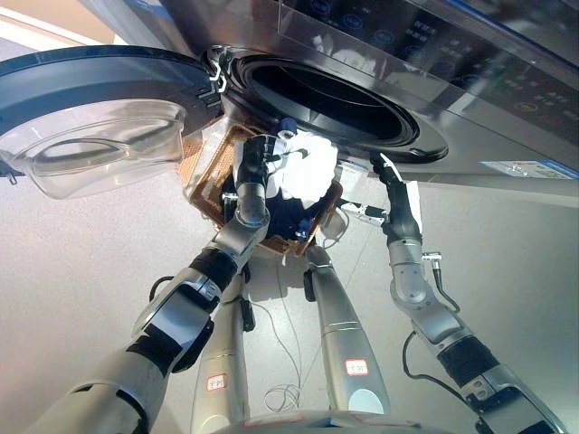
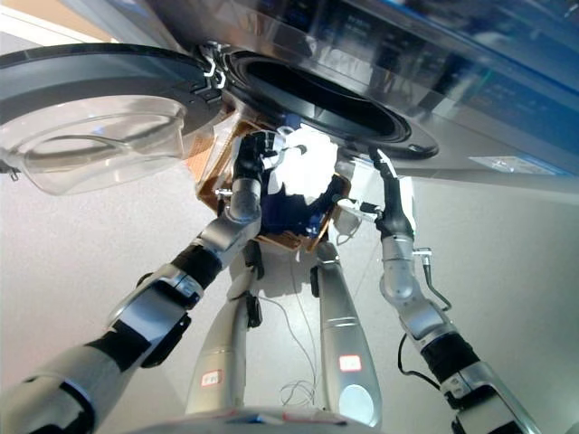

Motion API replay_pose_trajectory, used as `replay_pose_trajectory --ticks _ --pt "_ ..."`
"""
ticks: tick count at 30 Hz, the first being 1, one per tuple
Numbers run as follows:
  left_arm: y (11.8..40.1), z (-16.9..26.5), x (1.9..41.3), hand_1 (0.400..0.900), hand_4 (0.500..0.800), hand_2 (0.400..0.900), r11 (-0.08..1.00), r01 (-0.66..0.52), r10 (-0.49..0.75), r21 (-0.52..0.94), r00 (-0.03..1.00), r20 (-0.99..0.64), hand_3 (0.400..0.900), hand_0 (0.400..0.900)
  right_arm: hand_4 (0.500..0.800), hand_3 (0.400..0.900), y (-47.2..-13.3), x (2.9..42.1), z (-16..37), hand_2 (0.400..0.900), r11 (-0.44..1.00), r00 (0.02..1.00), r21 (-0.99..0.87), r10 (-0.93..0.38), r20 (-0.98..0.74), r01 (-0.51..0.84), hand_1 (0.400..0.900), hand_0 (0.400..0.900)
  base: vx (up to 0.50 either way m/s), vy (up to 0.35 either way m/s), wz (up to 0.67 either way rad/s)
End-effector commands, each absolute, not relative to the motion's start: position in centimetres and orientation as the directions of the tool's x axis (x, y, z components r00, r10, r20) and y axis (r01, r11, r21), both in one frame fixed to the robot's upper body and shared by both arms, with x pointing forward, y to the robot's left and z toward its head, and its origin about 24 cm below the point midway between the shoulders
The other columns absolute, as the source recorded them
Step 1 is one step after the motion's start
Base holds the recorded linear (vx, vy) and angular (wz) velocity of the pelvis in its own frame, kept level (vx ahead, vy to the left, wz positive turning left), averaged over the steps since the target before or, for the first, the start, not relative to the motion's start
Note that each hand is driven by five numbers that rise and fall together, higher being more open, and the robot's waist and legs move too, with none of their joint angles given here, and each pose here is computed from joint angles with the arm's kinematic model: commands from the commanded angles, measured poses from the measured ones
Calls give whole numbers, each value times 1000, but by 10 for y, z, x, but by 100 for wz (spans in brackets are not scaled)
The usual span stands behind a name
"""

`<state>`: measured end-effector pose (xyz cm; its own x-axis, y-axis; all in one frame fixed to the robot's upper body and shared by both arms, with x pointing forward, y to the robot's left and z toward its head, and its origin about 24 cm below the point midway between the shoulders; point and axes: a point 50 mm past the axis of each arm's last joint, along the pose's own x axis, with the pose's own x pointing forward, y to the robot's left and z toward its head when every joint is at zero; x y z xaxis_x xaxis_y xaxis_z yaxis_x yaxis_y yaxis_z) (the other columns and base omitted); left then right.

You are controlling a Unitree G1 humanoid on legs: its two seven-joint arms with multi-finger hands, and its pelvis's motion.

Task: Put the clothes in the basket into the washing machine.

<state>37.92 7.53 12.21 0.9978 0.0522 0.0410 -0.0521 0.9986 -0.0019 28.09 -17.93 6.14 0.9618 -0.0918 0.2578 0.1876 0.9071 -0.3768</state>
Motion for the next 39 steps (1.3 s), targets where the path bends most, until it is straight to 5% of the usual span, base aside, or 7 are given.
replay_pose_trajectory --ticks 1,8,22,23,24,25,39 --pt "47 167 376 400 500 400 904 92 -18 -418 984 176 400 400 800 900 -184 266 62 900 923 958 -338 -90 273 183 900 900 89 3 -1" --pt "32 196 377 400 500 400 735 187 -80 -652 979 190 400 400 800 900 -189 256 50 900 922 978 -363 -69 197 139 900 900 97 -4 -3" --pt "27 287 383 400 500 400 638 318 -64 -701 930 363 400 400 800 900 -201 245 47 900 907 988 -411 -31 152 91 900 900 70 -9 -5" --pt "26 287 383 433 520 433 638 318 -64 -702 930 362 433 433 800 900 -201 245 46 900 907 988 -411 -31 152 92 900 900 0 0 0" --pt "23 281 382 802 741 802 649 318 -82 -691 932 353 802 802 800 900 -204 241 46 900 904 989 -418 -36 147 95 900 900 9 -26 4" --pt "22 276 384 900 800 900 660 299 -80 -689 940 332 900 900 800 900 -206 238 45 900 903 989 -420 -38 142 95 900 900 8 -35 4" --pt "25 239 387 900 800 900 749 190 -43 -635 970 239 900 900 800 900 -210 237 47 900 900 986 -421 -47 161 111 900 900 -22 -5 2"
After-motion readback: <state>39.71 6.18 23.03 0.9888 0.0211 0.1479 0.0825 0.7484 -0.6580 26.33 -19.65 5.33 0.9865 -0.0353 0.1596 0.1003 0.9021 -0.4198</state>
